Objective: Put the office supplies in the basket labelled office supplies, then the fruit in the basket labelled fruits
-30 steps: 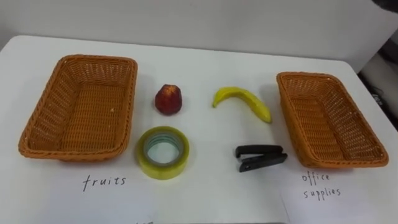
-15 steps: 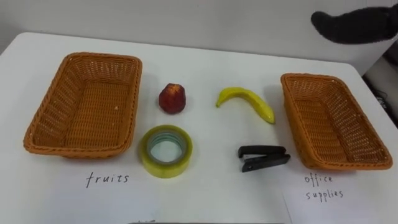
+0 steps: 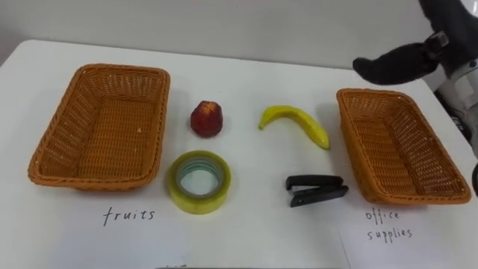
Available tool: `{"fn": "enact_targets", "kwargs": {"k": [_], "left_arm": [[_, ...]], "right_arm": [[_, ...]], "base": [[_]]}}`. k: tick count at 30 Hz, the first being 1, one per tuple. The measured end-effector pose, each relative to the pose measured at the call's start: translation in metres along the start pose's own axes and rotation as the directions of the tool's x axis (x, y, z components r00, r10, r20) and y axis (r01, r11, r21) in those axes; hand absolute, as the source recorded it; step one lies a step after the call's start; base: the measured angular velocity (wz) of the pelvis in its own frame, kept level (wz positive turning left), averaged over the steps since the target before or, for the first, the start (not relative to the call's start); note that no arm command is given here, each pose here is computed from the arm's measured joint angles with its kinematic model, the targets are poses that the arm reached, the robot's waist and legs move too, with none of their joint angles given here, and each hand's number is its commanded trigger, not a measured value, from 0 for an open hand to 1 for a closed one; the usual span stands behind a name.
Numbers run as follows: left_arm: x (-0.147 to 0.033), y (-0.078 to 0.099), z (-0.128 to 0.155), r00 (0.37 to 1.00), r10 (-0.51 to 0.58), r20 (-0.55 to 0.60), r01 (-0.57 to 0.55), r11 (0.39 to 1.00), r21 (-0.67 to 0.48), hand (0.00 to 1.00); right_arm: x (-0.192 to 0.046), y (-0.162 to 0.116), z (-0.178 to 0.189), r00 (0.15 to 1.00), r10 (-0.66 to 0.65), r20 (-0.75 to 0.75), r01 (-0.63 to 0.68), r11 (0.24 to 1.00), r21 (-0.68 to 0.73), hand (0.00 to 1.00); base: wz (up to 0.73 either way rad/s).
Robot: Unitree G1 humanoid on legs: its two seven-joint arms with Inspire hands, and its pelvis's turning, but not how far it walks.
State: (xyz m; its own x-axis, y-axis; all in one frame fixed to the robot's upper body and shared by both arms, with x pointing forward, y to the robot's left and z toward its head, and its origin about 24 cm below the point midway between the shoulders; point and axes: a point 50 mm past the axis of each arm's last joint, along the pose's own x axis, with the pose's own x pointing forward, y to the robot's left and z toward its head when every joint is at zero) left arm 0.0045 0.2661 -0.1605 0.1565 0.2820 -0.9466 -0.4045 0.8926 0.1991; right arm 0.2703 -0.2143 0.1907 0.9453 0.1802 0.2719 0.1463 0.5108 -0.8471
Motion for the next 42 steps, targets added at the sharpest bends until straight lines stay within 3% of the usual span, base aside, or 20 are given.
{"fn": "enact_targets", "kwargs": {"k": [17, 24, 31, 42], "left_arm": [[0.002, -0.001, 0.015, 0.999, -0.008, 0.031, 0.006, 0.999, 0.041, 0.0], [0.002, -0.001, 0.018, 0.999, -0.015, 0.037, 0.013, 0.998, 0.064, 0.0], [0.002, -0.001, 0.022, 0.999, 0.0, 0.047, -0.002, 0.999, 0.054, 0.0], [0.002, -0.001, 0.023, 0.999, -0.002, 0.05, -0.001, 0.998, 0.055, 0.0]], "right_arm": [[0.001, 0.029, -0.025, 0.967, 0.233, -0.103, -0.23, 0.972, 0.041, 0.0], [0.0, 0.032, -0.022, 0.957, 0.278, -0.085, -0.275, 0.96, 0.045, 0.0], [-0.011, 0.056, -0.021, 0.905, 0.418, -0.075, -0.412, 0.907, 0.081, 0.0], [-0.013, 0.06, -0.015, 0.859, 0.51, -0.044, -0.506, 0.859, 0.076, 0.0]], "base": [[0.01], [0.0], [0.0], [0.0]]}}
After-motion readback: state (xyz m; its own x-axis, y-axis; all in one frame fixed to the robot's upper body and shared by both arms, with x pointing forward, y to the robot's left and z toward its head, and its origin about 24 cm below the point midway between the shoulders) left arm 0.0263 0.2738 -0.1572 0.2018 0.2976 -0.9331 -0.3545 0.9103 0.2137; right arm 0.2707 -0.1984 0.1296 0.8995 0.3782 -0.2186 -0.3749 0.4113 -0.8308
